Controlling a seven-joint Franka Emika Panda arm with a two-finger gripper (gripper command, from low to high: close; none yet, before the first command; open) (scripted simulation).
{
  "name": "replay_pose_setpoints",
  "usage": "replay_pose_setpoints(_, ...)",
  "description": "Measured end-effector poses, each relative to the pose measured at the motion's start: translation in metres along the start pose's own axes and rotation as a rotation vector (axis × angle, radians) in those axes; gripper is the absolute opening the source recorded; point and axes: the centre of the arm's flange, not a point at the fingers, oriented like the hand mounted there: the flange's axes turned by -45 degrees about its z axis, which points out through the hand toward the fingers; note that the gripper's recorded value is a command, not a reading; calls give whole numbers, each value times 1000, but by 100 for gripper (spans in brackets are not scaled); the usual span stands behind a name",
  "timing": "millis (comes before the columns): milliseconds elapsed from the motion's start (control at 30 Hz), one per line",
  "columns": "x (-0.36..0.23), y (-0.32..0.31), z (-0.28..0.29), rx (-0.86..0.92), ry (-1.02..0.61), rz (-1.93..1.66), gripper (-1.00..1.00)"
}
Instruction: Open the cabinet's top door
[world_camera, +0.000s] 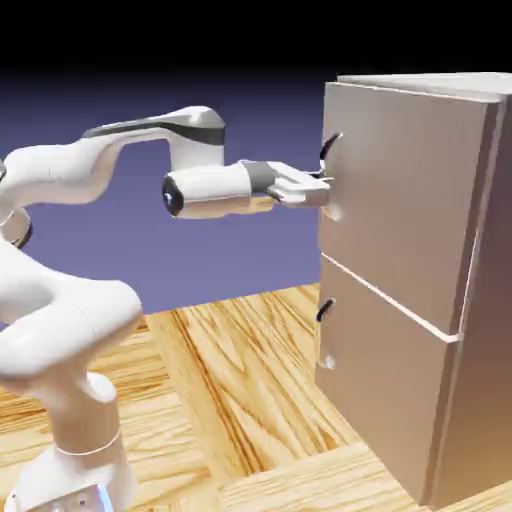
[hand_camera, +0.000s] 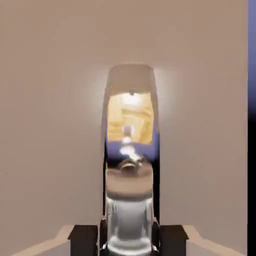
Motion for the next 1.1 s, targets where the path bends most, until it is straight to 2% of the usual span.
replay_pose_setpoints(400, 0, -52, -81, -277, -1, 0, -100)
replay_pose_setpoints(1100, 0, -156, -163, -661, 0, 0, -100)
